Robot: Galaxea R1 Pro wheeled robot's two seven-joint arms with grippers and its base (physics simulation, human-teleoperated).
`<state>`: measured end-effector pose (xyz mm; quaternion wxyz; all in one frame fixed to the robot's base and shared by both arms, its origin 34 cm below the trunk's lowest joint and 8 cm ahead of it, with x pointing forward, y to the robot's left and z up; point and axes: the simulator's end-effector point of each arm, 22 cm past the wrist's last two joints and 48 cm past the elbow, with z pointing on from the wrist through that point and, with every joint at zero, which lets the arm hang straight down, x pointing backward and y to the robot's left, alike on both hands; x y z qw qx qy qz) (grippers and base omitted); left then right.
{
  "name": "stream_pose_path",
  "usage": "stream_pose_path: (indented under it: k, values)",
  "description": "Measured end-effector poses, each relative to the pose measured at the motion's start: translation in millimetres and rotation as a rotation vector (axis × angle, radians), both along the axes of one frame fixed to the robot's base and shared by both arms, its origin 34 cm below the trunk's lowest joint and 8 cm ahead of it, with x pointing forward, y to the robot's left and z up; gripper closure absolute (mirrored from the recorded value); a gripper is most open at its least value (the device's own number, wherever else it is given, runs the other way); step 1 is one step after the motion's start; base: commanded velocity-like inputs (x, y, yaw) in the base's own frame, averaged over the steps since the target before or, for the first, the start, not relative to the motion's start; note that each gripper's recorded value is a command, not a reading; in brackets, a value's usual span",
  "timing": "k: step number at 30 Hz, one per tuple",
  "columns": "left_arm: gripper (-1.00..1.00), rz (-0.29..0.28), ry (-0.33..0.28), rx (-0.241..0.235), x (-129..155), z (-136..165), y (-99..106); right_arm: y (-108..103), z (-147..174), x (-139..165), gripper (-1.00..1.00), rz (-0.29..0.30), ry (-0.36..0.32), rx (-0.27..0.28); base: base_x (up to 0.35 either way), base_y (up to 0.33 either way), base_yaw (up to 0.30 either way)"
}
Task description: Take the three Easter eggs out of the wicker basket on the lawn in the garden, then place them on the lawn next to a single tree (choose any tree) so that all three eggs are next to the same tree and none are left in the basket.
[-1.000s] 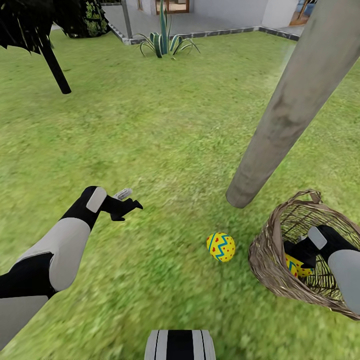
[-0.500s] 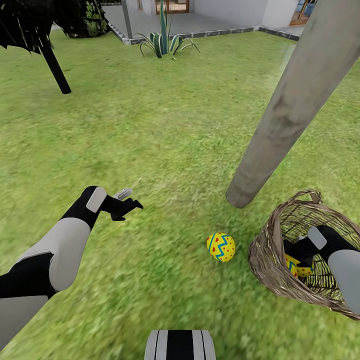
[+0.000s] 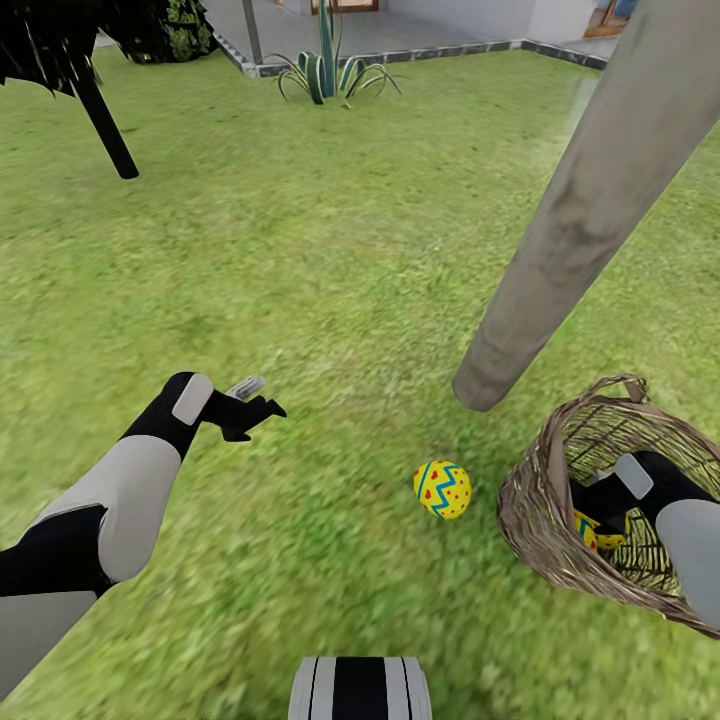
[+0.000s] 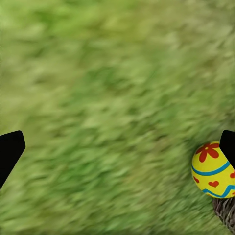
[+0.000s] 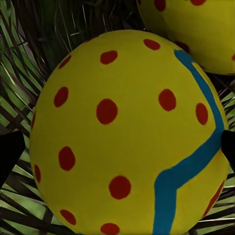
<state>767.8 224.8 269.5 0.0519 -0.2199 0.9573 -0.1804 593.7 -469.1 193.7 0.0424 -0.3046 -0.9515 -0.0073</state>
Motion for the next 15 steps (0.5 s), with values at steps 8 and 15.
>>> stream_pose_path:
  k: [8, 15]
  values:
    - [-1.0, 0.0, 0.004, 0.001, -0.9, -2.9, 0.5, -0.7, -2.7, -2.8, -1.0, 0.01, 0.011, -0.007, 0.0, 0.0, 0.0]
    - [-1.0, 0.001, 0.004, 0.001, -0.8, -2.9, 1.1, -0.7, -2.8, -3.1, -1.0, 0.011, 0.012, -0.007, 0.0, 0.0, 0.0]
